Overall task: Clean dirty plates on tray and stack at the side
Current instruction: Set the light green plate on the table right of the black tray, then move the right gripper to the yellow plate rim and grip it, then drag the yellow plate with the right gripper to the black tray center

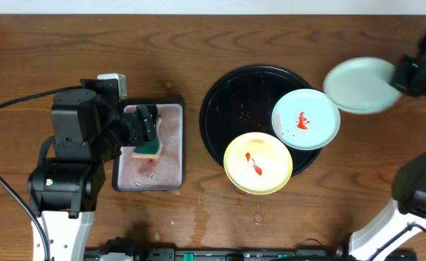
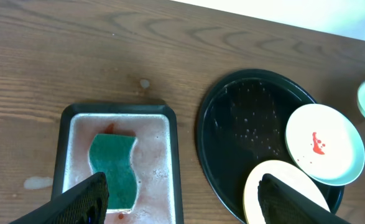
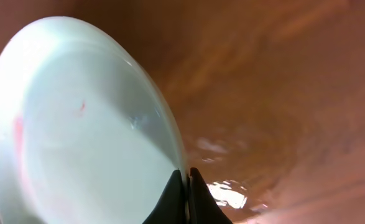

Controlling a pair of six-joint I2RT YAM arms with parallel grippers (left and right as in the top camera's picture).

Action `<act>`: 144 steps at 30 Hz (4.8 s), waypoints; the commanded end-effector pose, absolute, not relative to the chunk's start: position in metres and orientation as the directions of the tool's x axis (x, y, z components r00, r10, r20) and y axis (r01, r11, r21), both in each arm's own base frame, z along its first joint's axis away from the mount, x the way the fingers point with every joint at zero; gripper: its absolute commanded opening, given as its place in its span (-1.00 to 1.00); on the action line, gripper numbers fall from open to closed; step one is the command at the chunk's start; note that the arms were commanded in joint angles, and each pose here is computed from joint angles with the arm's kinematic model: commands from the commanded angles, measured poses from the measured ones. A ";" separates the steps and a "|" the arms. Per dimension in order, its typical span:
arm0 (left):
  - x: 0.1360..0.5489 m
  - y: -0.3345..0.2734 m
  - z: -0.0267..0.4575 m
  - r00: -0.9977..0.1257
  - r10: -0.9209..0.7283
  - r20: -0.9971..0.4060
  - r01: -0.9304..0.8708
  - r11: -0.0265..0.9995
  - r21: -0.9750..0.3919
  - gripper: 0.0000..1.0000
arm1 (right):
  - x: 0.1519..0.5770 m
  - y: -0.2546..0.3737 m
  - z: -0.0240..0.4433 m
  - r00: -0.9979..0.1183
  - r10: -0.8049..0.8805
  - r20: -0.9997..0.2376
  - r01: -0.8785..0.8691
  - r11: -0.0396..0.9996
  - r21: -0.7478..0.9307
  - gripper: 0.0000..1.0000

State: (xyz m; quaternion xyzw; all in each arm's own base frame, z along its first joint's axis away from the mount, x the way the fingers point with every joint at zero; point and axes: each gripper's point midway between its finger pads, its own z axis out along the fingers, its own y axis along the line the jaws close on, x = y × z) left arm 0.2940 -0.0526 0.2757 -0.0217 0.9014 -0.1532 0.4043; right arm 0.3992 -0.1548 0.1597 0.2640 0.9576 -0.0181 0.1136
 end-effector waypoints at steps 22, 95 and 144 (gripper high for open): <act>0.295 -0.054 0.285 -0.657 -0.172 -0.734 0.090 0.949 -0.302 0.55 | 0.362 -0.249 0.067 -0.593 0.760 -0.267 0.754 0.640 0.147 -0.97; 0.281 -0.050 0.269 -0.708 -0.082 -0.702 0.118 0.966 -0.232 0.55 | 0.255 0.101 0.031 -0.985 0.144 -0.092 0.132 0.984 0.122 -0.36; 0.281 -0.050 0.268 -0.711 -0.082 -0.699 0.117 0.966 -0.232 0.56 | 0.366 0.155 0.038 -0.906 0.228 -0.358 0.085 0.925 0.371 -0.68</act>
